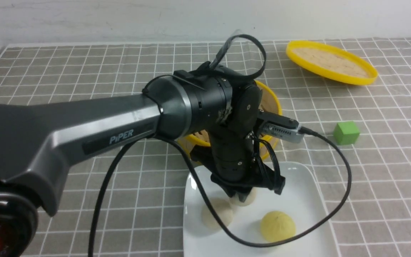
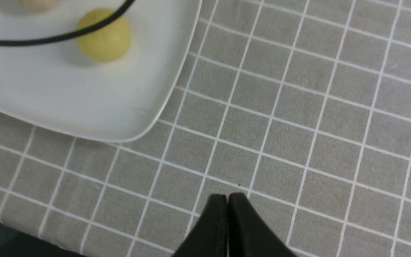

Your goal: Put the steamed buns into the plate on the grey tablecloth.

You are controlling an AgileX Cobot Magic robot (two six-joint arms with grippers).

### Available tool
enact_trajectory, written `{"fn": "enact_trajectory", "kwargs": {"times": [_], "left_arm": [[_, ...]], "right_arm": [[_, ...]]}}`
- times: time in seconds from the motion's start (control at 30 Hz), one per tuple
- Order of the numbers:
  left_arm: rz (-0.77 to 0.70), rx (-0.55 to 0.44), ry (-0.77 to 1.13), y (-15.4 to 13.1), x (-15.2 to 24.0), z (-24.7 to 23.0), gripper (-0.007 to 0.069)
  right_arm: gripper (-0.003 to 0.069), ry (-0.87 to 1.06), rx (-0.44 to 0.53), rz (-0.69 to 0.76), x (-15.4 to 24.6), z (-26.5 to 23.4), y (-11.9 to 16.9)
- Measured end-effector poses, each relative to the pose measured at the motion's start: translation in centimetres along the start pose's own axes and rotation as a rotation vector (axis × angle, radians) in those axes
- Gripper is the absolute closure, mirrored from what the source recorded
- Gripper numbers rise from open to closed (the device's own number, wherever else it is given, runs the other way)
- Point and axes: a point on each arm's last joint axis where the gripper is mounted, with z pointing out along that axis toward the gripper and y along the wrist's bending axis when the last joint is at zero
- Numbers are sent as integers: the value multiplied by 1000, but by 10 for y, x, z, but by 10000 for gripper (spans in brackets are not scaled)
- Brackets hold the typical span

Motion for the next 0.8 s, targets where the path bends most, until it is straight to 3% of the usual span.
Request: {"fn": "enact_trajectory", "kwargs": {"times": [0.23, 0.47, 0.57, 0.73, 0.8], "left_arm": [[-32, -5, -15, 0, -3, -4, 202], [6, -64, -120, 3, -18, -65, 168], [17, -99, -174, 6, -20, -102, 199], [30, -142, -243, 11, -17, -135, 398], [30, -145, -243, 11, -16, -137, 445]], "right_arm": [[631, -301, -55, 12, 47, -48, -9], [631, -468, -80, 15, 73, -64, -15], [655, -532, -92, 13, 67, -52, -14], [669, -656, -117, 10, 55, -5, -11], [669, -674, -122, 9, 54, 4, -10]]}}
